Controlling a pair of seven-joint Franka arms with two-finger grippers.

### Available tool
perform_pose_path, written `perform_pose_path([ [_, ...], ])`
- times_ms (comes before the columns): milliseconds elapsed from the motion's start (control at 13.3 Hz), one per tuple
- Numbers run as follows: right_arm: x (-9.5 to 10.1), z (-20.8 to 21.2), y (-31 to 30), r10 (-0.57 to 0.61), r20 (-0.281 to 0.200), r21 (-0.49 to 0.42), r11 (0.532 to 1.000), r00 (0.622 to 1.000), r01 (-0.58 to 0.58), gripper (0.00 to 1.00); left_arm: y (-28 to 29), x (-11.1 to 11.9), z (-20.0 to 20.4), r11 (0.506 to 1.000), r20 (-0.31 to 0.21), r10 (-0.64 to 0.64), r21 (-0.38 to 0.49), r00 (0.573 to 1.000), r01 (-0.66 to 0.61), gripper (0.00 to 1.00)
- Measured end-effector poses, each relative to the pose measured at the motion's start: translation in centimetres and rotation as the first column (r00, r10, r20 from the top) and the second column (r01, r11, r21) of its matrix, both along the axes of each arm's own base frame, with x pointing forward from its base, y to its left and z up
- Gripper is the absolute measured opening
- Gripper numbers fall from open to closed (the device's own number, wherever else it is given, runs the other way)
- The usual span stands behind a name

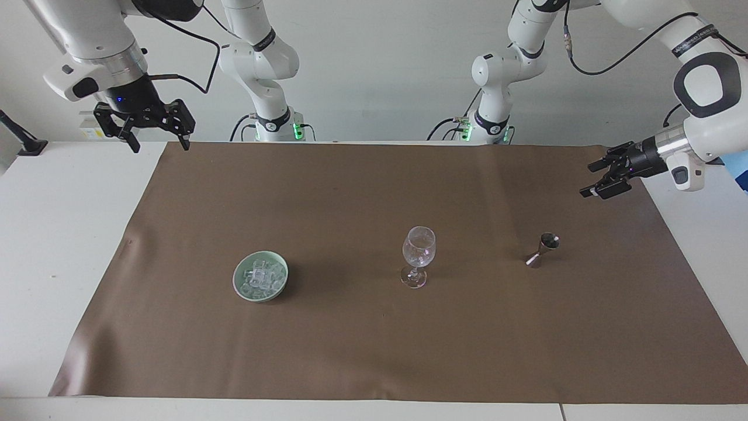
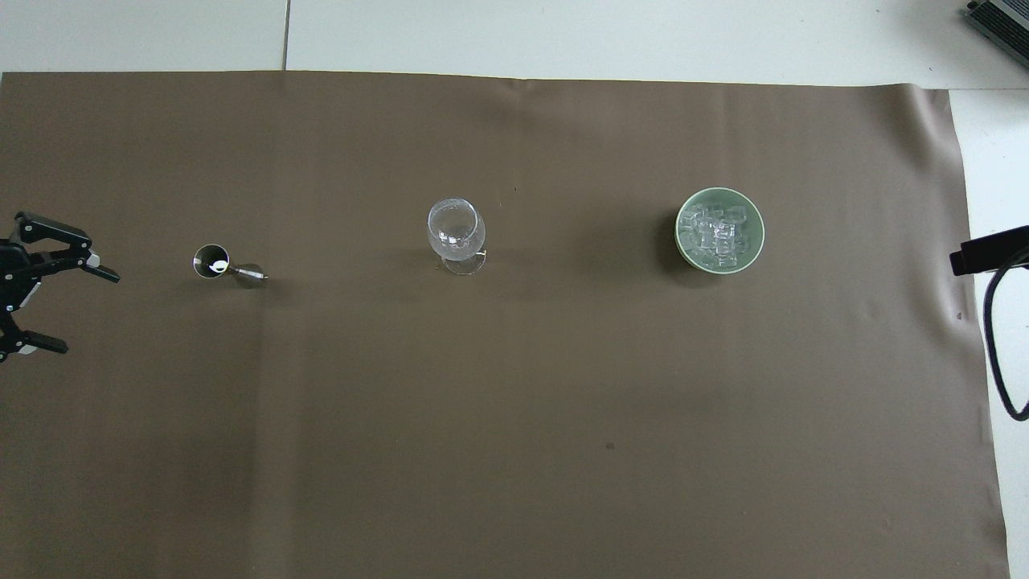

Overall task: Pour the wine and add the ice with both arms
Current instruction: 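Open the left gripper and move it toward the silver jigger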

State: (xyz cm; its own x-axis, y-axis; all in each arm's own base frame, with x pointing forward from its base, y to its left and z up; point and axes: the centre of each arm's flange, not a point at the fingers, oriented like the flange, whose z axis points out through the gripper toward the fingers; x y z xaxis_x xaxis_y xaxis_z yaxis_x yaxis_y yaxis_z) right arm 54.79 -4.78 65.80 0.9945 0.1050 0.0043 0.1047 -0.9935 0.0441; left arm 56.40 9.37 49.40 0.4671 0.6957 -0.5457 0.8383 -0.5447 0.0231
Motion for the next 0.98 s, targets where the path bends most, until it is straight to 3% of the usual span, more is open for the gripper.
perform_pose_path([
  [226, 0.0, -0.1, 0.2, -0.011, -0.004, 0.016, 1.0, 1.0, 0.011, 1.0, 1.4, 0.9, -3.4, 0.991, -0.087, 0.111, -0.067, 0.99, -0.117, 1.0],
  [453, -0.1, -0.1, 0.3, -0.114, -0.007, 0.031, 0.993, 0.993, 0.115, 1.0, 2.6, 1.5, -6.4, 0.971, -0.153, 0.18, -0.133, 0.972, -0.2, 1.0],
  [754, -0.1, -0.1, 0.3, -0.17, -0.008, 0.032, 0.985, 0.985, 0.17, 1.0, 4.1, 2.0, -8.5, 0.945, -0.182, 0.246, -0.172, 0.952, -0.277, 1.0],
  [981, -0.1, -0.1, 0.3, -0.172, -0.008, 0.032, 0.985, 0.985, 0.172, 1.0, 4.7, 2.3, -10.6, 0.909, -0.242, 0.313, -0.204, 0.918, -0.363, 1.0],
])
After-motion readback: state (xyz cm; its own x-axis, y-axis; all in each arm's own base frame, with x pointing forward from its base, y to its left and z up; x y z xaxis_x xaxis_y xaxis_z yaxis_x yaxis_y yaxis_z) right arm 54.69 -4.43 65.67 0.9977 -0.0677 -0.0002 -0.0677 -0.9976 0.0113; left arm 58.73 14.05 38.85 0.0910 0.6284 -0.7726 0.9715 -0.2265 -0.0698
